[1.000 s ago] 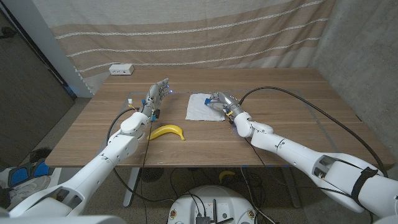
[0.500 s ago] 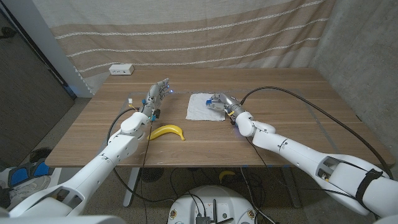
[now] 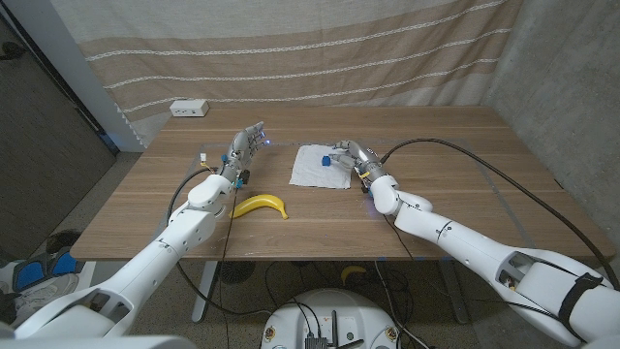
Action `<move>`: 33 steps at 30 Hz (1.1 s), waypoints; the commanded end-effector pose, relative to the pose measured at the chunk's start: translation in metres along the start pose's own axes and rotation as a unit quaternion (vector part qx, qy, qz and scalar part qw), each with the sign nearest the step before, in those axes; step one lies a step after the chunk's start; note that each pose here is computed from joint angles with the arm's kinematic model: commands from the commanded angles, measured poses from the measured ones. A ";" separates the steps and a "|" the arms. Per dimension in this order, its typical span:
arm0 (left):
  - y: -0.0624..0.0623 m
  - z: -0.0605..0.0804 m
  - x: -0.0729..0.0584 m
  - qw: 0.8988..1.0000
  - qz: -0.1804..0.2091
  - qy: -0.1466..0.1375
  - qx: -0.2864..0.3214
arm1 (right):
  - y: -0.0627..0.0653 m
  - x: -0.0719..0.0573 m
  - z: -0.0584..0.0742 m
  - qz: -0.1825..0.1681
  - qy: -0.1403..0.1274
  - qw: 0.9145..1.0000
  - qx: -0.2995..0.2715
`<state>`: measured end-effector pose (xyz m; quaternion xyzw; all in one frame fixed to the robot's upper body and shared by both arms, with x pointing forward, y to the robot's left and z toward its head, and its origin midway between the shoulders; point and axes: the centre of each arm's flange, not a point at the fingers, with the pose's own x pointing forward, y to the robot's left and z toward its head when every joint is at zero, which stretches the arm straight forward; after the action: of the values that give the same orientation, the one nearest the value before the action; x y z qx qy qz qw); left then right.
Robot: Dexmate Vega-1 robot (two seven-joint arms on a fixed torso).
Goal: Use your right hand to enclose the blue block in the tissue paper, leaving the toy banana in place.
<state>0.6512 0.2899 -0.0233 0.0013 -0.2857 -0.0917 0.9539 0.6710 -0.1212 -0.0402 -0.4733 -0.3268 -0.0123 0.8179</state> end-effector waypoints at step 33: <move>0.000 0.002 -0.009 1.000 0.002 -0.007 -0.001 | -0.002 0.016 -0.023 -0.015 0.134 0.986 -0.099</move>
<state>0.6456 0.2909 -0.0258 -0.0026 -0.2907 -0.0940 0.9522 0.6847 -0.1296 -0.0346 -0.5293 -0.2450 -0.1091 0.8049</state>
